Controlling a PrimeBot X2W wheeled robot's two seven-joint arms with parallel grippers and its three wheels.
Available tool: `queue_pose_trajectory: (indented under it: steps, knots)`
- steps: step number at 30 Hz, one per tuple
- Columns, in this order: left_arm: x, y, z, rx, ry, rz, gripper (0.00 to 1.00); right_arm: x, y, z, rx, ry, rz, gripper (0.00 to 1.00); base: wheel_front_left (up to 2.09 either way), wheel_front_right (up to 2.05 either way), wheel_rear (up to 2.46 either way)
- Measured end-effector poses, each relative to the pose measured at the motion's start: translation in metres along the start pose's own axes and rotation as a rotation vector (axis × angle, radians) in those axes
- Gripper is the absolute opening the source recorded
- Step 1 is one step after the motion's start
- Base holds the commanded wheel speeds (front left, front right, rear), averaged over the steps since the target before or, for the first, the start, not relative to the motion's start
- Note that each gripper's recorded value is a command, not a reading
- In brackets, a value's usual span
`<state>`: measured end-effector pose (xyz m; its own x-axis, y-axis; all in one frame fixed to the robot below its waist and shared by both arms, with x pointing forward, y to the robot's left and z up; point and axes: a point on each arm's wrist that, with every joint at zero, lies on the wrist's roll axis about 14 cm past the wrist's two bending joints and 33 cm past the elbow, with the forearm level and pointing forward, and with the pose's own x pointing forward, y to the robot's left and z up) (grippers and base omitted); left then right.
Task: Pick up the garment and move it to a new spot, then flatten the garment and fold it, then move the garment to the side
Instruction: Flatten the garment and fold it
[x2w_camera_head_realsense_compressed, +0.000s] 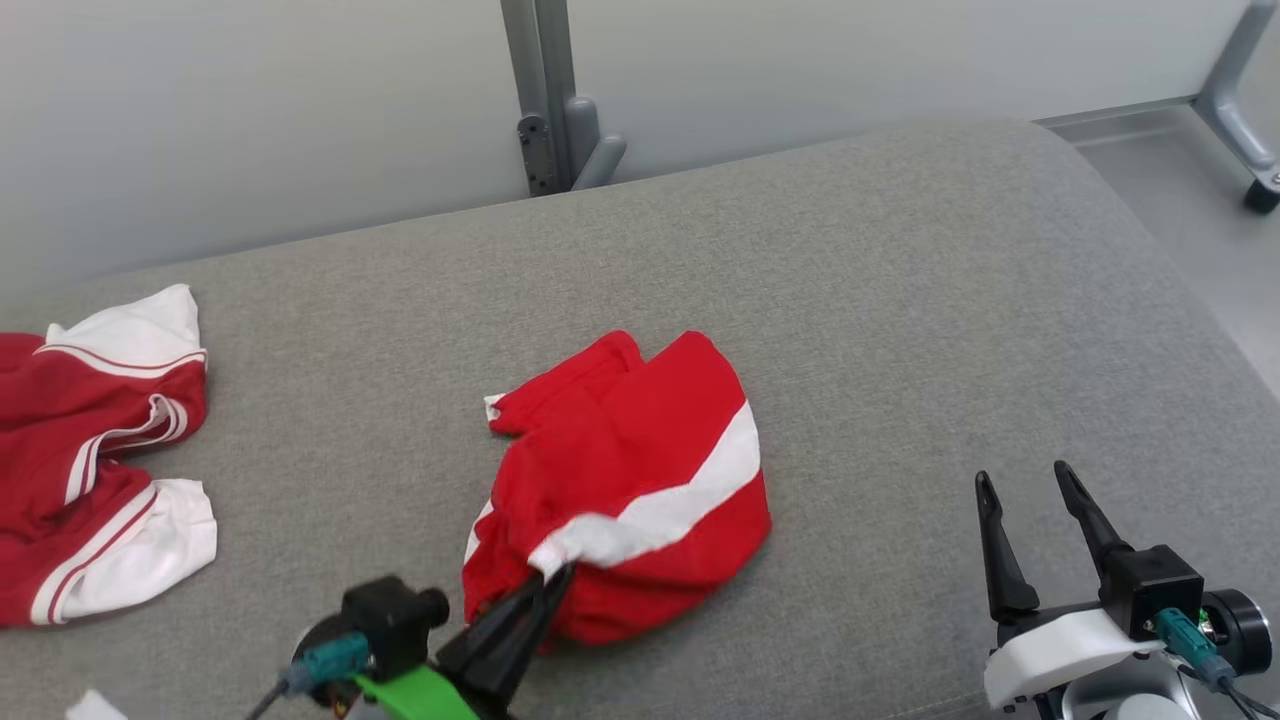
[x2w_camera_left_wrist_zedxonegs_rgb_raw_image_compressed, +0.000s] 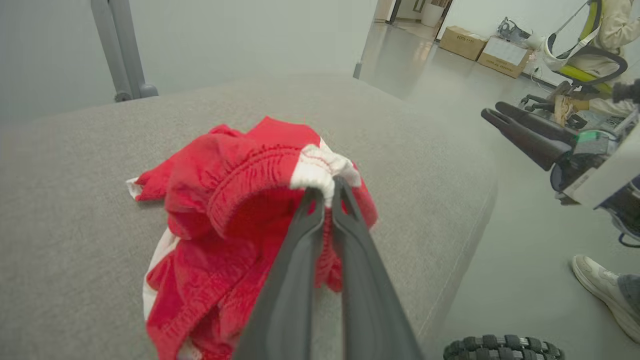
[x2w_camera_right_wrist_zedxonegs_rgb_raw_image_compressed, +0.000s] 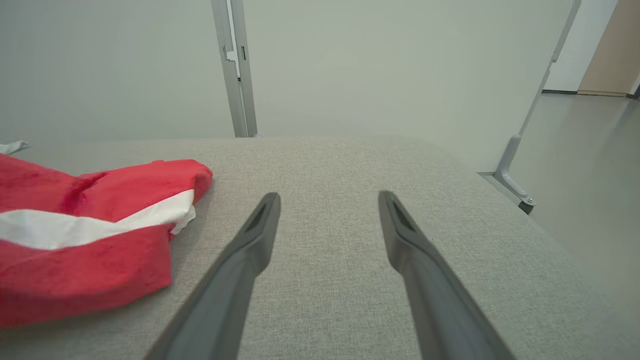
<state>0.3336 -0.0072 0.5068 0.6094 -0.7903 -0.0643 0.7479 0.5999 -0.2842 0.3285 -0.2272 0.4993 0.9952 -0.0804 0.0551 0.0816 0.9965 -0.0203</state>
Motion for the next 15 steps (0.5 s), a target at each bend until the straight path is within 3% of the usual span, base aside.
queue_pose_trajectory:
  steps: [7, 15]
  knots:
    - [-0.064, 0.031, -0.072, -0.132, 0.117, 0.219, 0.00, 0.012, 0.022, -0.003, 0.005, 0.006, 0.070, 1.00, 0.00, 0.00, 0.00]
    - [-0.113, 0.071, -0.101, -0.142, 0.147, 0.429, 0.00, 0.023, 0.046, -0.004, 0.002, 0.006, 0.144, 1.00, 0.00, 0.00, 0.00]
